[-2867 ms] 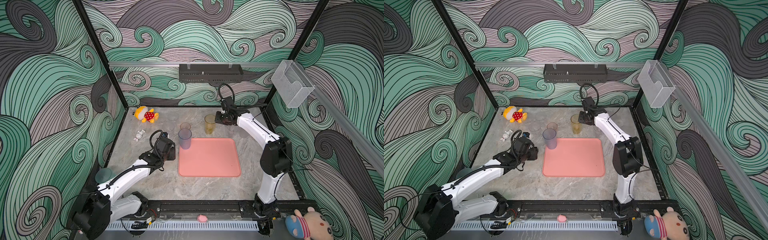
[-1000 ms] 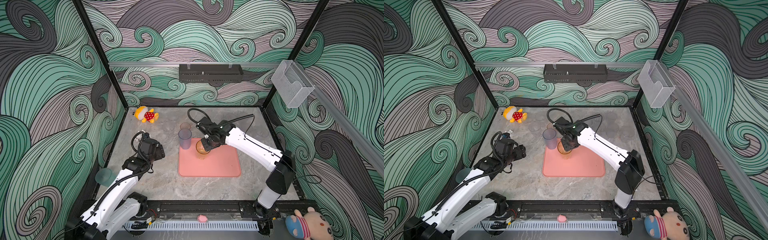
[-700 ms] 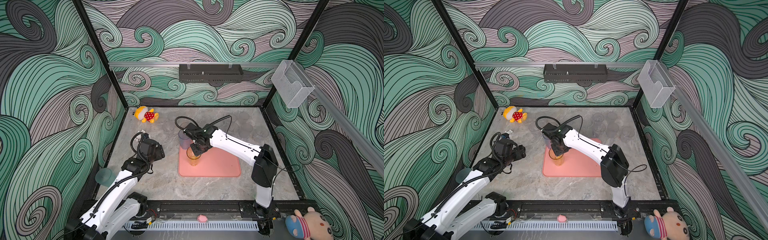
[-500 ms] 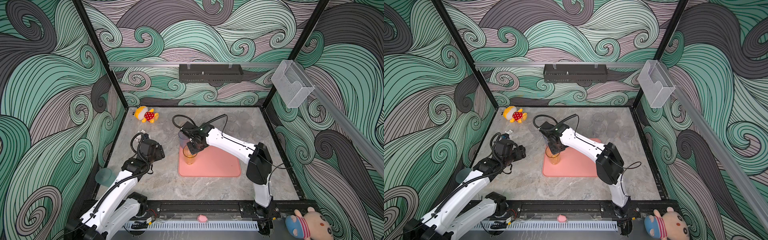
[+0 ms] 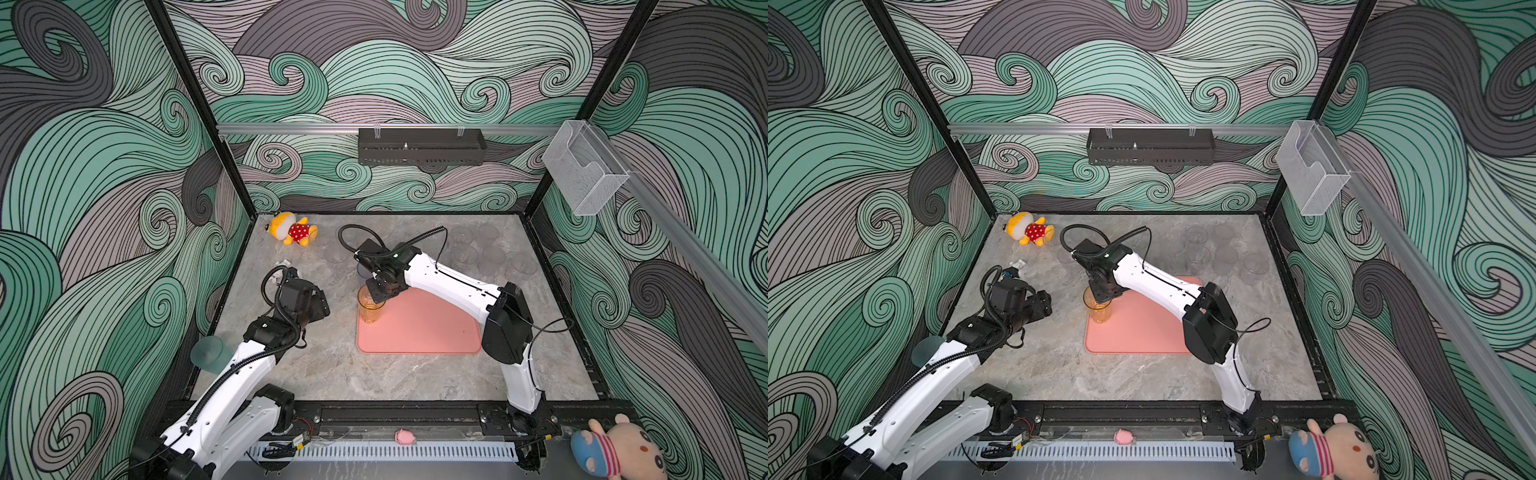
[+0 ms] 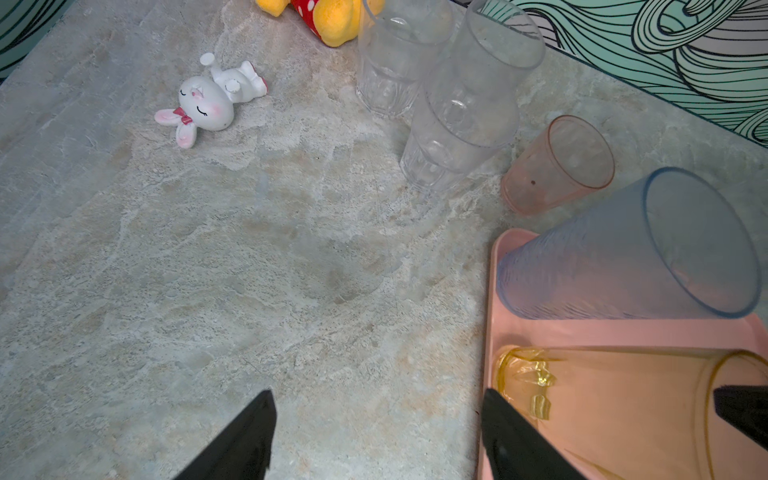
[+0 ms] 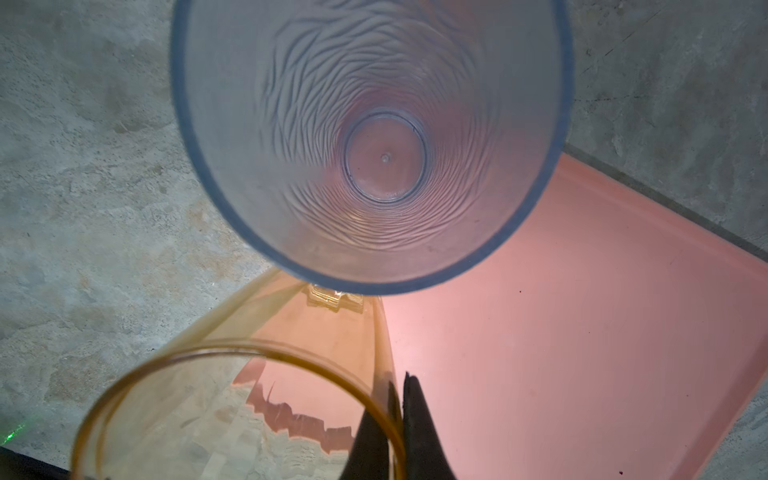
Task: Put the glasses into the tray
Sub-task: 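Set the yellow glass on the tray beside the blue glass and open the right gripper, then lift the right gripper away while the left gripper reaches to the teal glass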
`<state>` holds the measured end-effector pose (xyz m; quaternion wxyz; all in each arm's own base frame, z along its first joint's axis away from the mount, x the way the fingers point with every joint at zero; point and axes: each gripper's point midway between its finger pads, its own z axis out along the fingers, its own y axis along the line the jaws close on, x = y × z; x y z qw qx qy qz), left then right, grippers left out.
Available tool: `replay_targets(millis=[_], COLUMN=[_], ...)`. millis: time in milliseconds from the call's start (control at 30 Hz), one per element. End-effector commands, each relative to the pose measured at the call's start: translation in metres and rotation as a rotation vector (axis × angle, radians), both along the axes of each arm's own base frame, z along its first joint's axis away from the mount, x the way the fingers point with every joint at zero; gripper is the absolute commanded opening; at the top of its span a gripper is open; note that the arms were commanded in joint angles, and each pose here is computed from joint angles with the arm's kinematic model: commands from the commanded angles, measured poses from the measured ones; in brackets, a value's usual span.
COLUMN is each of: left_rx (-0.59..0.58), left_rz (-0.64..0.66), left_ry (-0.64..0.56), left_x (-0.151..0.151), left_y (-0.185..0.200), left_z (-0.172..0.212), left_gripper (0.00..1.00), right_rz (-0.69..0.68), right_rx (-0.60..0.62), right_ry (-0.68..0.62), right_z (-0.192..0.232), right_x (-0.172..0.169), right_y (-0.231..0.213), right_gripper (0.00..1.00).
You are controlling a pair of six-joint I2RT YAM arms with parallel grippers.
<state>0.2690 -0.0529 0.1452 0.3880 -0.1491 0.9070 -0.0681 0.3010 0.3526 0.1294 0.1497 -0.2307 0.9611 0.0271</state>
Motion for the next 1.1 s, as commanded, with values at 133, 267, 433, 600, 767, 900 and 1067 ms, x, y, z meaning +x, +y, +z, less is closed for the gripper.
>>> replay_targets(millis=[133,267,433,600,767,900,1067], left_rx=[-0.012,-0.012,-0.015,-0.022,-0.043,-0.092,-0.016], left_rz=[0.020,0.027,0.040,0.042,0.044,0.062,0.163], left_ry=[-0.004,0.002,0.018,0.039,0.050,0.044,0.078], left_x=[0.000,0.000,0.001,0.001,0.001,-0.002,-0.015], left_y=[0.002,0.003,0.003,0.001,0.003,0.018,0.067], left_z=[0.000,-0.002,-0.004,-0.007,0.005,0.027,0.051], left_gripper=[0.79,0.79,0.78,0.76,0.74,0.71,0.71], right_rz=[-0.016,-0.014,-0.016,-0.031,-0.056,-0.092,-0.116], right_rx=[-0.002,0.026,0.073,0.136,0.235,0.280,0.312], right_ry=[0.002,-0.010,-0.020,-0.003,-0.004,-0.017,-0.018], right_z=[-0.001,0.014,0.036,0.048,0.055,0.058,0.056], right_x=[0.000,-0.004,-0.013,-0.024,-0.031,-0.029,-0.026], right_y=[0.000,-0.002,-0.010,-0.022,-0.033,-0.047,-0.061], right_gripper=[0.22,0.34,0.42,0.43,0.43,0.44,0.44])
